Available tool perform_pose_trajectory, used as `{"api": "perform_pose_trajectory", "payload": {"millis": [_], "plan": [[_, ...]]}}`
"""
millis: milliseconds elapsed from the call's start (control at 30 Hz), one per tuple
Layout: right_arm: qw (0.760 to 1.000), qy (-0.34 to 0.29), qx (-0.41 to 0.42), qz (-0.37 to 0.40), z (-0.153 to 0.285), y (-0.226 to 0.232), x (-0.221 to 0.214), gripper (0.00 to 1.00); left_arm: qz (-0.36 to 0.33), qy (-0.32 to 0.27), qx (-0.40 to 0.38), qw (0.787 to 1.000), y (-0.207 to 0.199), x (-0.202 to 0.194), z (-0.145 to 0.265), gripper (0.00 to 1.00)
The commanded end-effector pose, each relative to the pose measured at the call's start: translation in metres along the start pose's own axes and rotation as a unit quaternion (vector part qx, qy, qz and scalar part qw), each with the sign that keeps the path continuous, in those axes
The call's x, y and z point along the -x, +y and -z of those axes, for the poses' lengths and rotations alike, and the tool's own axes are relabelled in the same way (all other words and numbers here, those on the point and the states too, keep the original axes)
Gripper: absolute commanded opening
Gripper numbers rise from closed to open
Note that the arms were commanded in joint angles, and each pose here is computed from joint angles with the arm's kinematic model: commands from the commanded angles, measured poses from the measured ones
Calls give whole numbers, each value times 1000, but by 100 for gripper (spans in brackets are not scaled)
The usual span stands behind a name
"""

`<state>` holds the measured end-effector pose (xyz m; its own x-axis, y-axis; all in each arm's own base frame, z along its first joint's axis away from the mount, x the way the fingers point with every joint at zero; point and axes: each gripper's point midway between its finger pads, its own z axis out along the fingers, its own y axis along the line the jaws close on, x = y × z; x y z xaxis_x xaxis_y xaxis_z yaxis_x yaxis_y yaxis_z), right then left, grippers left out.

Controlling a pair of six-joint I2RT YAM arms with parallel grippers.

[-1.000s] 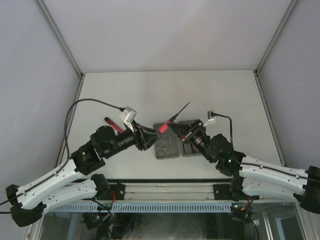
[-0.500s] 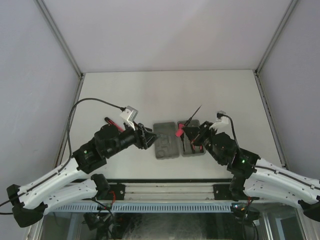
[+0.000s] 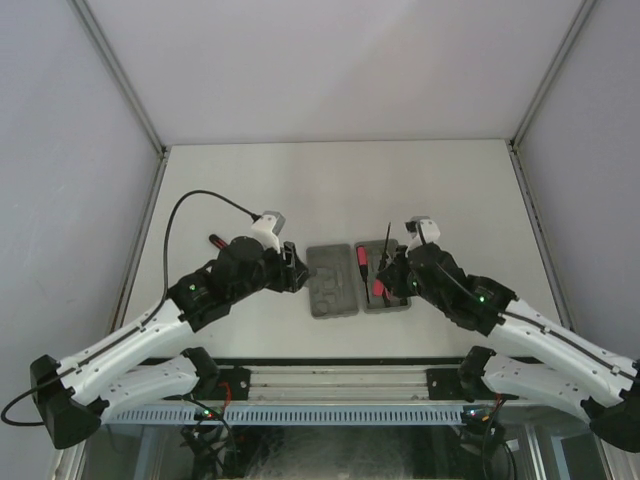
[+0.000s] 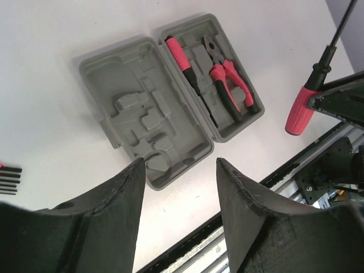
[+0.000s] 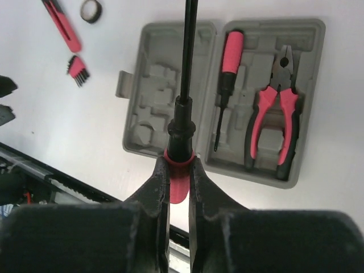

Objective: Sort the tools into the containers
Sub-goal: Place the screwdriver in the storage box.

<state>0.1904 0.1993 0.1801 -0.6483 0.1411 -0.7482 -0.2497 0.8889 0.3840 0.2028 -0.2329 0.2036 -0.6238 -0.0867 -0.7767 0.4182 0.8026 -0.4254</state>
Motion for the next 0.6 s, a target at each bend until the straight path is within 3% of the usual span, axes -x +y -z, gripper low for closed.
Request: {"api": "perform_pose_trajectory", "payload": {"millis": [0, 367, 567], "plan": [[996, 81, 18, 42, -3, 4, -6, 0, 10, -12, 25, 1000, 5, 10, 2, 57], [986, 159, -21, 39, -42, -18, -3, 0, 25, 1, 82, 996, 35, -13, 4, 59], [978, 199, -48, 45, -62, -32, -13, 0, 27, 3, 85, 996, 40, -21, 6, 67]]}}
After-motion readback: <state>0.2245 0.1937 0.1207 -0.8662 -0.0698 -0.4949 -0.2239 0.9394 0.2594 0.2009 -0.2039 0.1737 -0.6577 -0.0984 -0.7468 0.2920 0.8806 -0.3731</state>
